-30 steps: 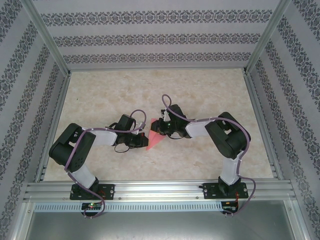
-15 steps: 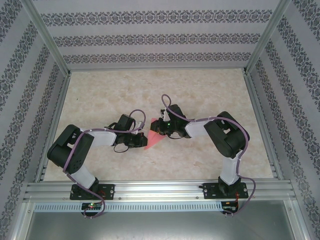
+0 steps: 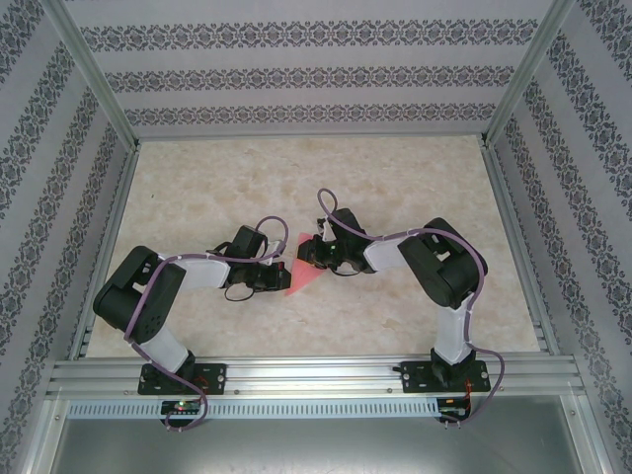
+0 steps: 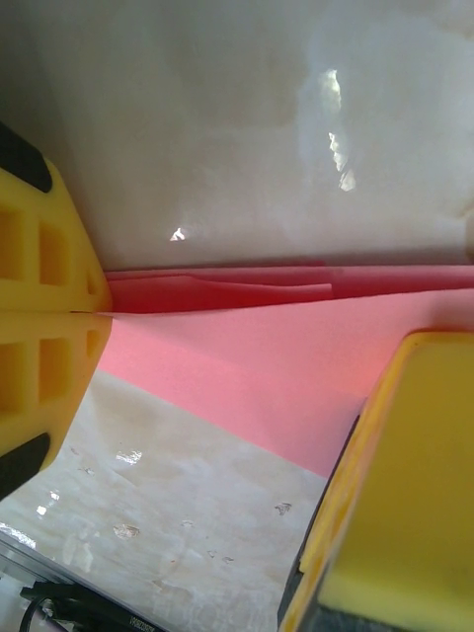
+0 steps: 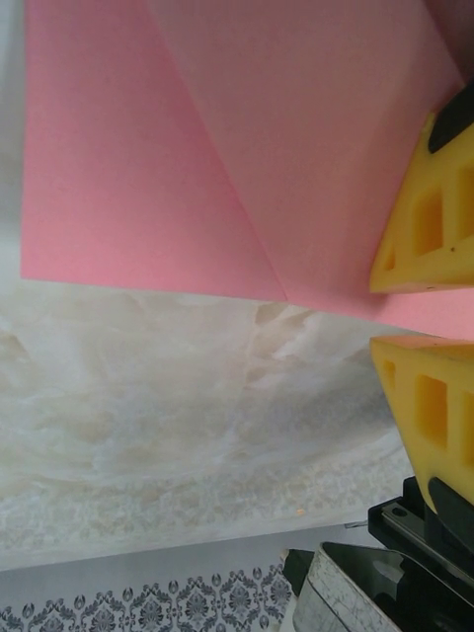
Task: Fold a paper plane with a square sheet of paper (pick it up from the middle)
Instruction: Fourth fold the wing at the center of the table.
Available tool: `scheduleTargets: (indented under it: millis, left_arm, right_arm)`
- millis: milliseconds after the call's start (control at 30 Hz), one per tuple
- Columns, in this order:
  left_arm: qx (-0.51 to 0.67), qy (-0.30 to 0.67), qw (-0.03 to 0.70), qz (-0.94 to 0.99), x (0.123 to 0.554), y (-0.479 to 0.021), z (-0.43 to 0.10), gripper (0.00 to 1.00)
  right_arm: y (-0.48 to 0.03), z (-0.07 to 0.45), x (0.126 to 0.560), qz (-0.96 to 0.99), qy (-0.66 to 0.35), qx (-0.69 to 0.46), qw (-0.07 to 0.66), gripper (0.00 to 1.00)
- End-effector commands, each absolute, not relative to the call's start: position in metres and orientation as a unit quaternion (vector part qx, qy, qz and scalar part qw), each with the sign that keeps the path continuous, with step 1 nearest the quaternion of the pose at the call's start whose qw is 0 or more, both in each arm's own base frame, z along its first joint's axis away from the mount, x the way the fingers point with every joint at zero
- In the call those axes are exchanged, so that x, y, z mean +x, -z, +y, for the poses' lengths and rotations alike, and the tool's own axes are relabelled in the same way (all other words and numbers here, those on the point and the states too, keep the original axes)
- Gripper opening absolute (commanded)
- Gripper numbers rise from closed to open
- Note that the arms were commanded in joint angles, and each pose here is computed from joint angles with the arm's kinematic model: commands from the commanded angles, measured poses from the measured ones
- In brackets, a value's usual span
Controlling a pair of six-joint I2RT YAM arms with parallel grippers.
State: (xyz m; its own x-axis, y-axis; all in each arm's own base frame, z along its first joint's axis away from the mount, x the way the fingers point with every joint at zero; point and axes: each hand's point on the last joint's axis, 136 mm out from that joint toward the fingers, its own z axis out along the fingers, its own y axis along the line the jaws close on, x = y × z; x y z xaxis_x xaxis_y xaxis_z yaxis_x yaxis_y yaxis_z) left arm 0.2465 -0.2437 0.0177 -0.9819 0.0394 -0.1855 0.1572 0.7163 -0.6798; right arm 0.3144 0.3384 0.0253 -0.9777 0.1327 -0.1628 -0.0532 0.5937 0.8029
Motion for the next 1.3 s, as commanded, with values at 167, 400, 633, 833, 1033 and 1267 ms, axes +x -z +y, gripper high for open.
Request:
scheduleTargets:
  millis: [167,400,633,833,1033,1267]
  left_arm:
    - [0.044,0.336,0.063,0.939,0.241,-0.006,-0.227,0.1]
    - [0.05,0.348,0.066,0.934,0.237,-0.017,-0.229,0.14]
    - [0.057,0.358,0.06,0.93,0.232,-0.019,-0.231,0.14]
    - [0.06,0.364,0.063,0.927,0.231,-0.023,-0.232,0.19]
    - [0.069,0.381,0.087,0.918,0.237,-0.043,-0.236,0.24]
    - [0.067,0.379,0.087,0.919,0.241,-0.042,-0.238,0.21]
  right_arm:
    - [0.004,0.328,0.32,0.903,-0.416,0.053,0.094,0.19]
    - [0.014,0.321,0.312,0.909,-0.402,0.062,0.088,0.19]
    - [0.015,0.318,0.31,0.913,-0.395,0.06,0.087,0.19]
    - [0.015,0.319,0.309,0.915,-0.391,0.056,0.086,0.19]
    - [0.015,0.318,0.308,0.916,-0.389,0.053,0.085,0.19]
    - [0.015,0.318,0.306,0.917,-0.387,0.052,0.084,0.19]
